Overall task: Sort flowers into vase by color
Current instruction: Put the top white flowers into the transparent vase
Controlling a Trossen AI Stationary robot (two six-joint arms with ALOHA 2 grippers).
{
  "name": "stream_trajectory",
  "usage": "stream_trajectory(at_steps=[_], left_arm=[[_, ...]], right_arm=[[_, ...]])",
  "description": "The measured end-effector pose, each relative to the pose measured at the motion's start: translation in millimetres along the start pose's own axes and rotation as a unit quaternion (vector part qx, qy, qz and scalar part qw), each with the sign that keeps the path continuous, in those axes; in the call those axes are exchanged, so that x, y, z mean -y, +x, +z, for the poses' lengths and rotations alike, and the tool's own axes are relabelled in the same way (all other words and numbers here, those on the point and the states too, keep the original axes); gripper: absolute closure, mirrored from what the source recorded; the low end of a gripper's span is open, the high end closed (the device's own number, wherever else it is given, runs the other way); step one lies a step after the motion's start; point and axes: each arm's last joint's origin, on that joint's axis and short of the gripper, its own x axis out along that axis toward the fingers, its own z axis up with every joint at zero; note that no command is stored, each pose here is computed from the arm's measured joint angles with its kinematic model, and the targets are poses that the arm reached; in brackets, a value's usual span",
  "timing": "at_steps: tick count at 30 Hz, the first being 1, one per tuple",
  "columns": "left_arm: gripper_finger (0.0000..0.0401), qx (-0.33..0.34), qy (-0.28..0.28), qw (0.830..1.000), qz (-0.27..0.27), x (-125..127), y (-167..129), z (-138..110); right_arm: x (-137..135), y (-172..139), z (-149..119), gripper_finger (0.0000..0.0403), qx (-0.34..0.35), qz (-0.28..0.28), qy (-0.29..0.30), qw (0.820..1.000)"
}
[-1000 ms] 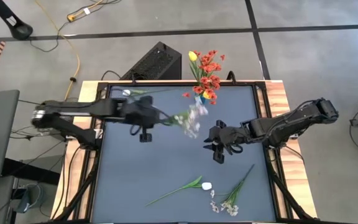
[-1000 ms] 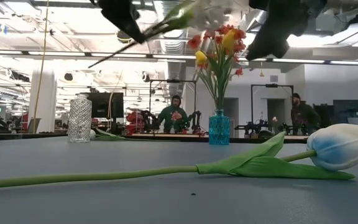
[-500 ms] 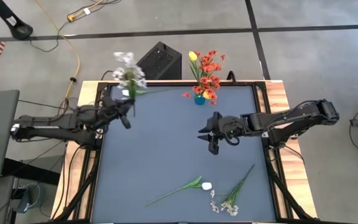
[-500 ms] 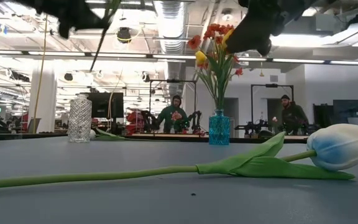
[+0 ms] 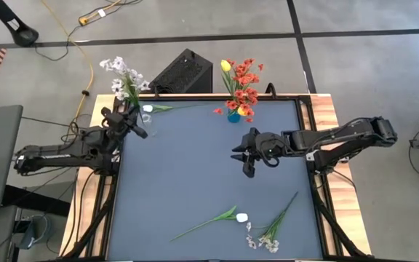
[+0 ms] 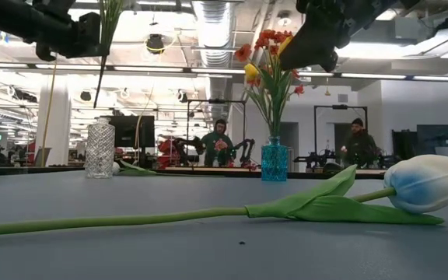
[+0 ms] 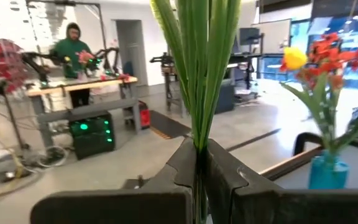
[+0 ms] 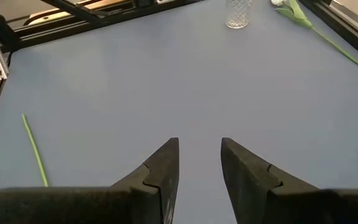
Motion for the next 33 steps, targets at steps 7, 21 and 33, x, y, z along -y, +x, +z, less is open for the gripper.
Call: stream_trajectory(at_steps=[7, 21, 33], left_arm=[[0.0401, 0.005, 0.017, 1.0, 0.007, -6.0, 7.1, -0.6], [0.0401, -0.001, 0.019, 1.0, -0.018, -13.3, 23.4, -6.6], [0.0401, -0.042, 0.034, 0.998, -0.029, -12.1, 39.6, -19.3]], right_arm=[[-0.2, 0.1, 0.2, 0.0258, 0.001, 0.001, 0.0, 1.0], [-1.5, 0.0, 4.1, 0.0258, 0.021, 0.007, 0.005, 1.0], [-2.9, -0.2, 4.4, 0.0258, 0.024, 0.01, 0.005, 1.0]])
